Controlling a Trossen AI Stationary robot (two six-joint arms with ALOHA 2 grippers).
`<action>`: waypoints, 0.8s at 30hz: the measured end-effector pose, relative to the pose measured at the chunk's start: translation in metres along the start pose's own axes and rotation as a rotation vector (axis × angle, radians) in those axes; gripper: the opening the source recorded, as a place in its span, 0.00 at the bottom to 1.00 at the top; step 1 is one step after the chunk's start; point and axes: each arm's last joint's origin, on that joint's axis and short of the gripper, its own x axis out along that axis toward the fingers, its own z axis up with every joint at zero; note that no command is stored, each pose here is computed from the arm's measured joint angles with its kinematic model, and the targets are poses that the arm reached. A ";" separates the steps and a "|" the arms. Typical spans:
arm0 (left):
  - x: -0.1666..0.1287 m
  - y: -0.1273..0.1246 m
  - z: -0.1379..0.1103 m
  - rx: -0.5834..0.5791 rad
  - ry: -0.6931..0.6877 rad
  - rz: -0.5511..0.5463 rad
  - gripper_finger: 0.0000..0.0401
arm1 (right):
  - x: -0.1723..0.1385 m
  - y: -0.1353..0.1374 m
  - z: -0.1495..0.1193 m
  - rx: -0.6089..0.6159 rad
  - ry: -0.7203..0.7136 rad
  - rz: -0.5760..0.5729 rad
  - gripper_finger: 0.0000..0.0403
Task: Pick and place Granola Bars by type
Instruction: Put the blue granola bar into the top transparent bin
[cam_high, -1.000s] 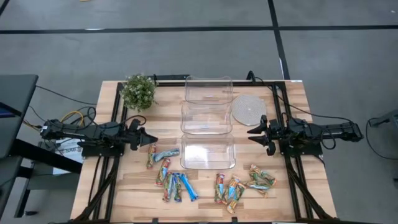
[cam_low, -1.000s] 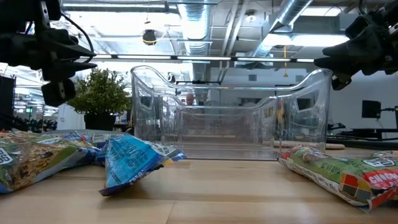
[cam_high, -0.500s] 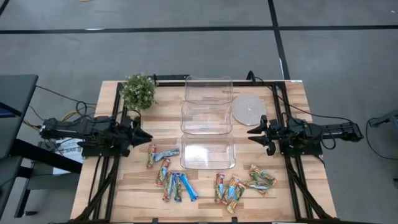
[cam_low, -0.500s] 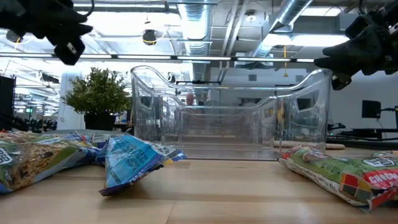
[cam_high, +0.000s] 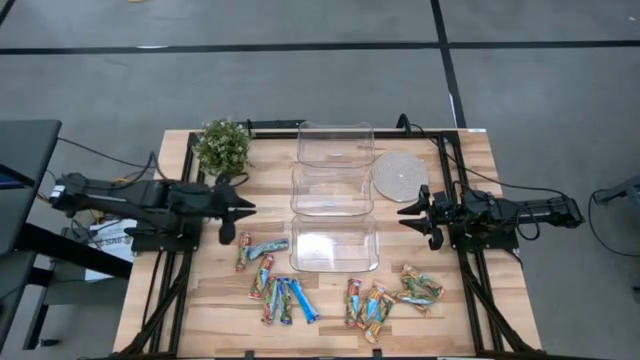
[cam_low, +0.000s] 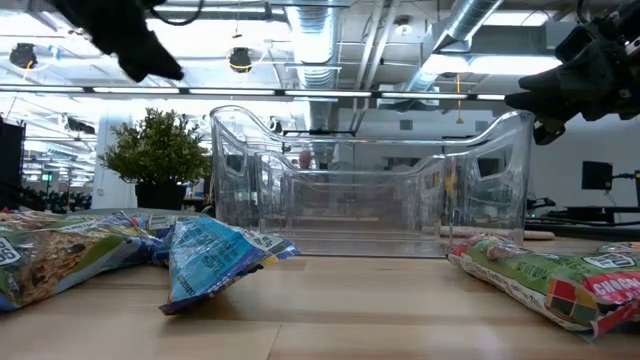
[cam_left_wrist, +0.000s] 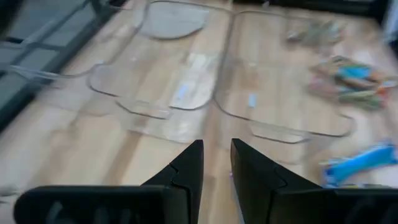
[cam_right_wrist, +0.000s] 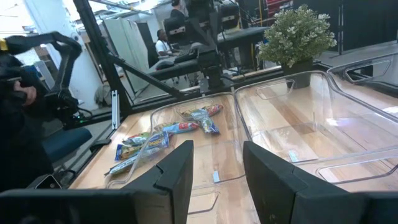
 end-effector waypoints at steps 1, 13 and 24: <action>0.003 -0.001 0.005 0.010 0.009 0.015 0.18 | 0.000 0.000 0.000 0.000 0.001 0.000 0.33; 0.024 -0.017 0.043 0.085 0.045 -0.053 0.18 | 0.000 0.000 0.000 0.000 0.000 0.000 0.33; 0.031 -0.020 0.032 0.022 0.184 -0.127 0.18 | 0.000 0.000 0.000 0.000 0.000 0.000 0.33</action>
